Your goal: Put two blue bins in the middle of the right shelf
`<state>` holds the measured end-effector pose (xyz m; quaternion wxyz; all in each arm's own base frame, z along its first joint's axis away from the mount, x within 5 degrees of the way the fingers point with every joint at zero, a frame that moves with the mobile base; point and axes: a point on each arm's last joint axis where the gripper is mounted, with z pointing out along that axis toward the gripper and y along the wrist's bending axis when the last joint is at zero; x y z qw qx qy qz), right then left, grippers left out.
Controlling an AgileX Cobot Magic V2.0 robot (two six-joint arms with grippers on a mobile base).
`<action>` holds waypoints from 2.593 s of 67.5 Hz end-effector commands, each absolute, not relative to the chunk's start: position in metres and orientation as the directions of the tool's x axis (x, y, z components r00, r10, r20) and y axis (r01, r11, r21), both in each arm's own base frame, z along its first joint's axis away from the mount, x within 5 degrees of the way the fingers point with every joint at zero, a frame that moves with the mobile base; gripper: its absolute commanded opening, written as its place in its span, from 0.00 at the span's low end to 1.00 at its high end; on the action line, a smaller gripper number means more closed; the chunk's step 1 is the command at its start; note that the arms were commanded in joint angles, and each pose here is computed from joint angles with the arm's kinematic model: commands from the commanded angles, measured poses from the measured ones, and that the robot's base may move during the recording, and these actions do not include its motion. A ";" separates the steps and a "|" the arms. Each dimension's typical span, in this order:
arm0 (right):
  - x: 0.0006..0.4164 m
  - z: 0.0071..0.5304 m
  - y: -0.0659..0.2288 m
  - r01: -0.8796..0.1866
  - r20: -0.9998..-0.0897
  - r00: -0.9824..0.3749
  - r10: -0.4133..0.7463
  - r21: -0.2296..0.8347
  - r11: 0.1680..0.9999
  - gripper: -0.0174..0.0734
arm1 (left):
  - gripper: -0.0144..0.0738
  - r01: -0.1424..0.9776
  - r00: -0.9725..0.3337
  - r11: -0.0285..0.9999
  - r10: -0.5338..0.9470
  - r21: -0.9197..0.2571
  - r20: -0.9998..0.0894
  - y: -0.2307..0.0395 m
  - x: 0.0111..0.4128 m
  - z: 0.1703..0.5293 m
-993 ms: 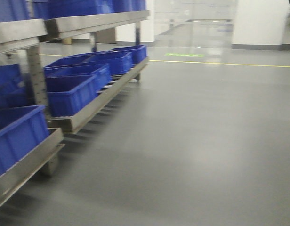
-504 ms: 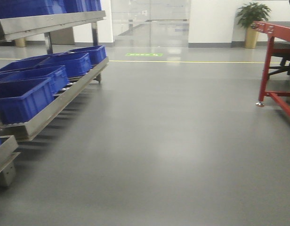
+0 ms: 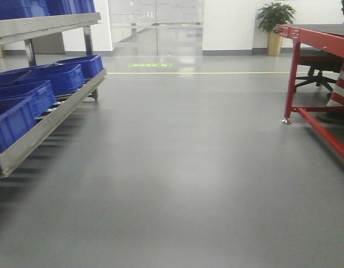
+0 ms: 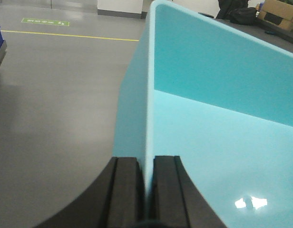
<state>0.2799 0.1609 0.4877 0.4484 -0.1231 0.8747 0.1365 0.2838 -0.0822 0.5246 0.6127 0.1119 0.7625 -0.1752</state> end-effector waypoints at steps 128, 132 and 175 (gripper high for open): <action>0.280 0.497 0.159 -0.363 -0.862 -0.494 -0.110 0.090 0.927 0.02 | 0.04 0.365 -0.196 0.919 -0.081 -0.150 -0.977 -0.086 0.310 0.516; 0.280 0.497 0.159 -0.364 -0.863 -0.493 -0.109 0.090 0.927 0.02 | 0.04 0.363 -0.204 0.919 -0.080 -0.151 -0.976 -0.087 0.315 0.513; 0.280 0.497 0.159 -0.364 -0.863 -0.493 -0.109 0.090 0.927 0.02 | 0.04 0.352 -0.262 0.922 -0.068 -0.161 -0.963 -0.092 0.340 0.490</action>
